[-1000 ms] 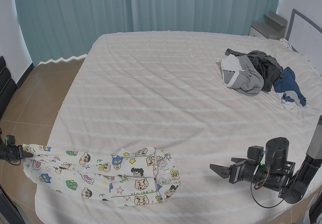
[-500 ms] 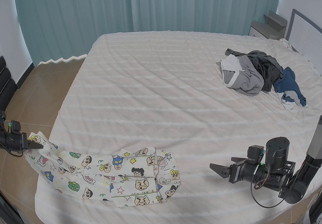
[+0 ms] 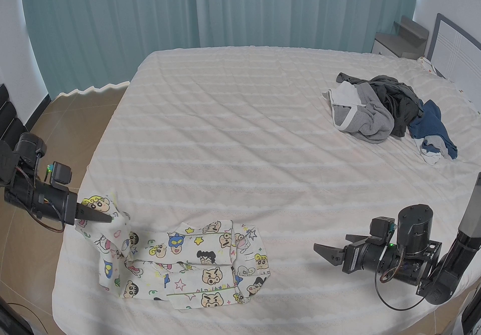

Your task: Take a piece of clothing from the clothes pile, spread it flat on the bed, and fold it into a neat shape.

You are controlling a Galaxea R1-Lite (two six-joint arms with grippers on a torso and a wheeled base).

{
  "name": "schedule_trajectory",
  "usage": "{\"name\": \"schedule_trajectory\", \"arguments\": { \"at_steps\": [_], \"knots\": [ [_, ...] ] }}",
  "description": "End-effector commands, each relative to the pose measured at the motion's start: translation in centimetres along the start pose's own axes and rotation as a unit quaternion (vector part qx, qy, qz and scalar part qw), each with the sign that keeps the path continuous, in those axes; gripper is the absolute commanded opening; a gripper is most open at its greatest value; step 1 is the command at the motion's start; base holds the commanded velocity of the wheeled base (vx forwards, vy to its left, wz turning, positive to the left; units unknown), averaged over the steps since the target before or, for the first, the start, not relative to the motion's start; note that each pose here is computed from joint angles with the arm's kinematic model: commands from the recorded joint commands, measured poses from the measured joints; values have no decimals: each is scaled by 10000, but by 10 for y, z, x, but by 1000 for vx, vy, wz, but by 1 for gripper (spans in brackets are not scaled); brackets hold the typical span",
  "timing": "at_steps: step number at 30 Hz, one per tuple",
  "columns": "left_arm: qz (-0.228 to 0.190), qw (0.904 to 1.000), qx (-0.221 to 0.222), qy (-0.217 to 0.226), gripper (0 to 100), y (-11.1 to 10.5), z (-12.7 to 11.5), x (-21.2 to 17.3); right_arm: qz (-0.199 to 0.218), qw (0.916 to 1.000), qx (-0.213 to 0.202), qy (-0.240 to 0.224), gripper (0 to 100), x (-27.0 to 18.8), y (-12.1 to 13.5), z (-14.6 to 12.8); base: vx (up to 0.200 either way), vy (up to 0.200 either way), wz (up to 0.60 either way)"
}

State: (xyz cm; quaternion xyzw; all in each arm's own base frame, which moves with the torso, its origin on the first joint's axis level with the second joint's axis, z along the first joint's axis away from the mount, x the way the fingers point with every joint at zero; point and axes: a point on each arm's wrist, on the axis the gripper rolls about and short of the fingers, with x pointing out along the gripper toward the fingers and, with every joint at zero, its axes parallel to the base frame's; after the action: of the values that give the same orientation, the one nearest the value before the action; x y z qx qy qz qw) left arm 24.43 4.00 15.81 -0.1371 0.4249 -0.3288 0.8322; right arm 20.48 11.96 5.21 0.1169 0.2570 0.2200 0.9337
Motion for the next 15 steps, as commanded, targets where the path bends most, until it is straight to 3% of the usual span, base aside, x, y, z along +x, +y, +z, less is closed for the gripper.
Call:
{"name": "schedule_trajectory", "arguments": {
  "at_steps": [1, 15],
  "knots": [
    [-417, 9975, 523, 240, 0, -32, 10, 21, 11, 10000, -1, -10, 100, 0, 0, 0, 0, 0, 0],
    [-1043, 9853, 1166, 681, 0, -48, 30, 90, 18, 10000, -12, -8, 100, 1, 1, 0, 0, 0, 0]
  ]
}}
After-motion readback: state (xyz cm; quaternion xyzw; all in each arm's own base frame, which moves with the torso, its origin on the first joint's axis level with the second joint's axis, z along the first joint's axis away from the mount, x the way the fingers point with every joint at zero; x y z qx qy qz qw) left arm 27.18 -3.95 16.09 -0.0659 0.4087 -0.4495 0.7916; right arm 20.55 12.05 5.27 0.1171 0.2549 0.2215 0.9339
